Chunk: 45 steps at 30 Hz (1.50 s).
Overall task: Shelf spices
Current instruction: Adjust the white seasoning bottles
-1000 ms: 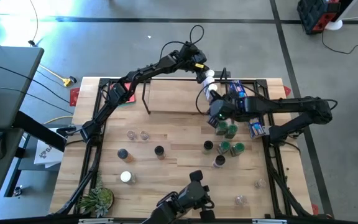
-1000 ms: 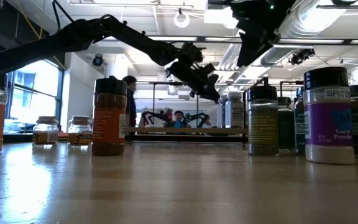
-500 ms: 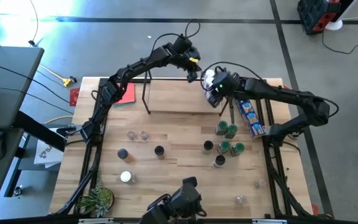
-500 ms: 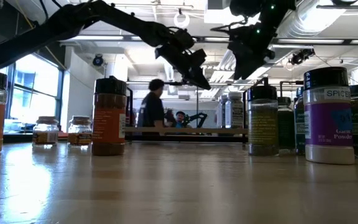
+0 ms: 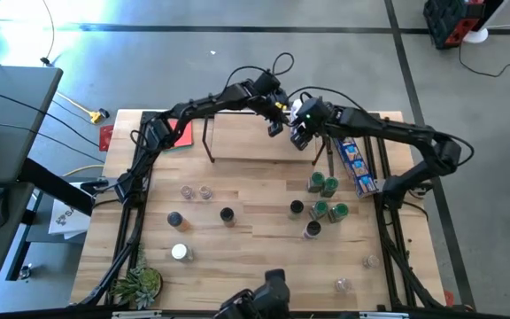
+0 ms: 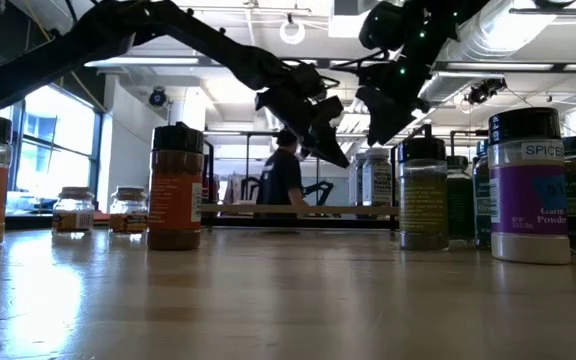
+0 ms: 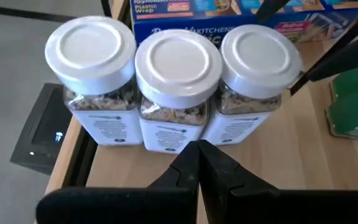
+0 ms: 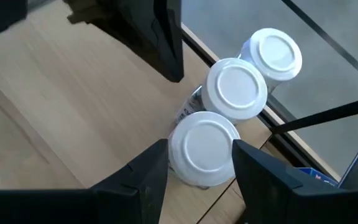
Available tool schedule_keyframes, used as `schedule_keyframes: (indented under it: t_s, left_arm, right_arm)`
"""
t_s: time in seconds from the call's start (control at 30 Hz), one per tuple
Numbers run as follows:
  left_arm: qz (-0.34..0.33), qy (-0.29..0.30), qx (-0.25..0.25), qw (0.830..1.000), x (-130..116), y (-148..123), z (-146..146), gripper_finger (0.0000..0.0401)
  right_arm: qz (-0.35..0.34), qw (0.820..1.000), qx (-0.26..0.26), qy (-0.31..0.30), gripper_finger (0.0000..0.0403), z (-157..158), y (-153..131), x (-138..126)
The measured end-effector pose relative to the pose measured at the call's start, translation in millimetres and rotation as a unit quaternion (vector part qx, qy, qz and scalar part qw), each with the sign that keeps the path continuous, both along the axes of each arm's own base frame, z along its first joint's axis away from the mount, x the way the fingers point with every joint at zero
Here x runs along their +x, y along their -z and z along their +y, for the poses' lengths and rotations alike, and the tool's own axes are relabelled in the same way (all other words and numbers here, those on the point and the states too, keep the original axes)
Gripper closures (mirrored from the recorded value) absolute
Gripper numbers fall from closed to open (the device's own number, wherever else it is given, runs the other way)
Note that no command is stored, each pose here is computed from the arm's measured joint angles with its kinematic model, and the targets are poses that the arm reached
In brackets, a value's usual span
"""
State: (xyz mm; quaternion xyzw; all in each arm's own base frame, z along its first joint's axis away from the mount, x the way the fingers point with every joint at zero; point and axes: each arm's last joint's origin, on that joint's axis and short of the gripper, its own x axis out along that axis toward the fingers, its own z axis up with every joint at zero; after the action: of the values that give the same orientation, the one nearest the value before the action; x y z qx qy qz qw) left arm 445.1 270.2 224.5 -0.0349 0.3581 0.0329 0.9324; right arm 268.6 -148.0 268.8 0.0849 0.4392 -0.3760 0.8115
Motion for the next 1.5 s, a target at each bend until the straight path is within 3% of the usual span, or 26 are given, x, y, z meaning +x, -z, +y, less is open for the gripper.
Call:
schedule_keyframes:
  t_s: [0.6,0.87,1.03,1.5]
  left_arm:
    - [-0.007,0.018,0.001,1.000,13.2,3.3,-17.9,0.0401]
    - [0.001,0.017,-0.007,1.000,12.9,4.5,-19.8,0.0401]
    - [0.000,0.017,-0.006,1.000,13.1,4.5,-19.7,0.0401]
    - [0.005,0.010,-0.017,1.000,15.1,37.0,-21.7,0.0401]
  right_arm:
    - [-0.036,0.999,0.023,0.007,0.0231,-0.1,-0.2,3.4]
    - [-0.029,0.999,-0.020,0.032,0.0231,-0.9,-11.9,4.8]
    - [-0.022,0.999,-0.011,0.044,0.0231,-3.1,-12.2,1.4]
    - [0.006,0.998,0.021,0.051,0.0231,-6.1,1.5,2.8]
